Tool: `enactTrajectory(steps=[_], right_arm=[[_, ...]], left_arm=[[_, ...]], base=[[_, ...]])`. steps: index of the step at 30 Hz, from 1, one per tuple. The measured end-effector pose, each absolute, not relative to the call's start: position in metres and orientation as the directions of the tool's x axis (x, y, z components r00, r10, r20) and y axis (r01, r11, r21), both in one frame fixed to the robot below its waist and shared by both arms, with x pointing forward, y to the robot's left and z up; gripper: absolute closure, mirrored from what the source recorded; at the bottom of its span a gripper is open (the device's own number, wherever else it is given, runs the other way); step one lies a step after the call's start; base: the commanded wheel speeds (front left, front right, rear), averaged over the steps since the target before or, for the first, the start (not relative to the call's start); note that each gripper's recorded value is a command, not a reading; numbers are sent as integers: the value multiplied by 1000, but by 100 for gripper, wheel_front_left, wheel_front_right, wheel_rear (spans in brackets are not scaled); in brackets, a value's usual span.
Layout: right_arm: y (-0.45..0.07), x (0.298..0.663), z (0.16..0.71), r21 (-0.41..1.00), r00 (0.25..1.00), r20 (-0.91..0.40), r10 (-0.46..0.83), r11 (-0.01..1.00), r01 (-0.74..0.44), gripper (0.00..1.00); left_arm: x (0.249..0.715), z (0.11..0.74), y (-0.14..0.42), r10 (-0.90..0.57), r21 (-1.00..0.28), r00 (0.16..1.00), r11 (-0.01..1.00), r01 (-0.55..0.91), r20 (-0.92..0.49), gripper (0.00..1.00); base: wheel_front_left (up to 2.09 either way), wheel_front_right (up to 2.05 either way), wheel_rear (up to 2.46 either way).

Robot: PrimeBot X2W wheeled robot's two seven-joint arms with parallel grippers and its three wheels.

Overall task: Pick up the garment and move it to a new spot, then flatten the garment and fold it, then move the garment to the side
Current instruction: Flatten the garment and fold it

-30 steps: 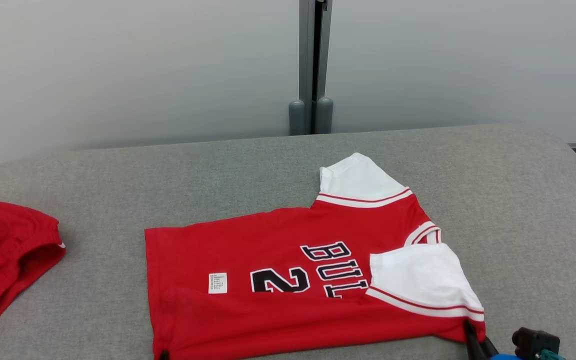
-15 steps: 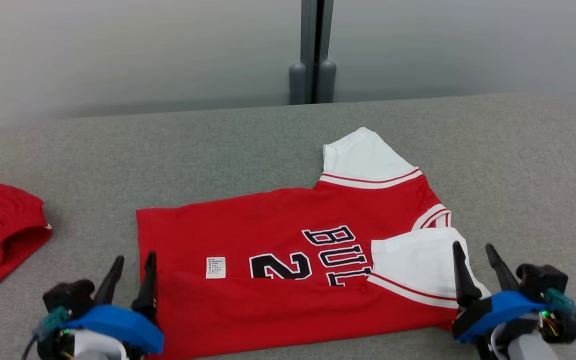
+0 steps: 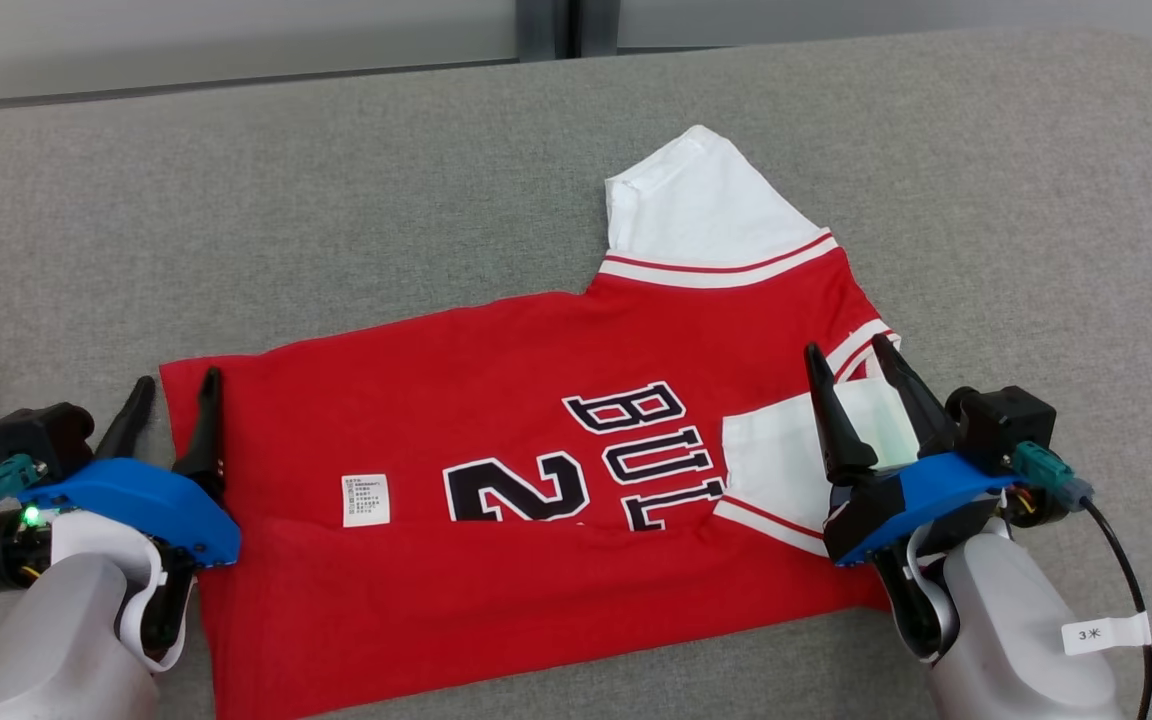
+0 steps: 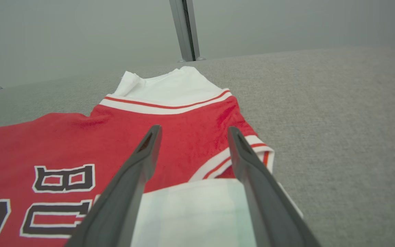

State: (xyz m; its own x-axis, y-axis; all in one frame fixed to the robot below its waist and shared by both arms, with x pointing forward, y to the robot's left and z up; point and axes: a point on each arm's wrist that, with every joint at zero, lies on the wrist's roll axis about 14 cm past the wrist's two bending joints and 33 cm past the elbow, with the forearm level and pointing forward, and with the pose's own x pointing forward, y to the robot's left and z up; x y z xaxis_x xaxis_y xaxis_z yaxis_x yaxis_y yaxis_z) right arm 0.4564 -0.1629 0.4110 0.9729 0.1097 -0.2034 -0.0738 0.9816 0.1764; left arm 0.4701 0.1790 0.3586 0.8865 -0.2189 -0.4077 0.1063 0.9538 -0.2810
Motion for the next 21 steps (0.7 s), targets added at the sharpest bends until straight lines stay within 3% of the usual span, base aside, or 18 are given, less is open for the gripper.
enactTrajectory(steps=[6, 7, 8, 9, 16, 21], right_arm=[[-169, 461, 412, 170, 976, -197, 96, 983, -63, 0], [-169, 462, 411, 169, 976, -197, 94, 984, -61, 0], [-170, 462, 411, 167, 976, -197, 93, 984, -60, 0], [-170, 463, 412, 163, 976, -196, 92, 985, -60, 0], [-172, 486, 425, 134, 984, -156, 89, 989, -68, 0], [-176, 519, 439, 74, 987, -139, 81, 995, -72, 0]], left_arm=[[467, 343, 168, -269, -297, 846, 945, 138, -461, 0], [465, 341, 166, -276, -301, 837, 943, 141, -472, 9], [464, 339, 164, -286, -296, 830, 943, 154, -478, 42], [463, 338, 164, -294, -289, 823, 943, 166, -485, 100], [467, 341, 158, -328, -292, 819, 934, 206, -470, 100], [489, 365, 175, -290, -273, 870, 943, 189, -399, 100]], base=[[0, 0, 0], [0, 0, 0], [0, 0, 0], [0, 0, 0], [0, 0, 0], [0, 0, 0]])
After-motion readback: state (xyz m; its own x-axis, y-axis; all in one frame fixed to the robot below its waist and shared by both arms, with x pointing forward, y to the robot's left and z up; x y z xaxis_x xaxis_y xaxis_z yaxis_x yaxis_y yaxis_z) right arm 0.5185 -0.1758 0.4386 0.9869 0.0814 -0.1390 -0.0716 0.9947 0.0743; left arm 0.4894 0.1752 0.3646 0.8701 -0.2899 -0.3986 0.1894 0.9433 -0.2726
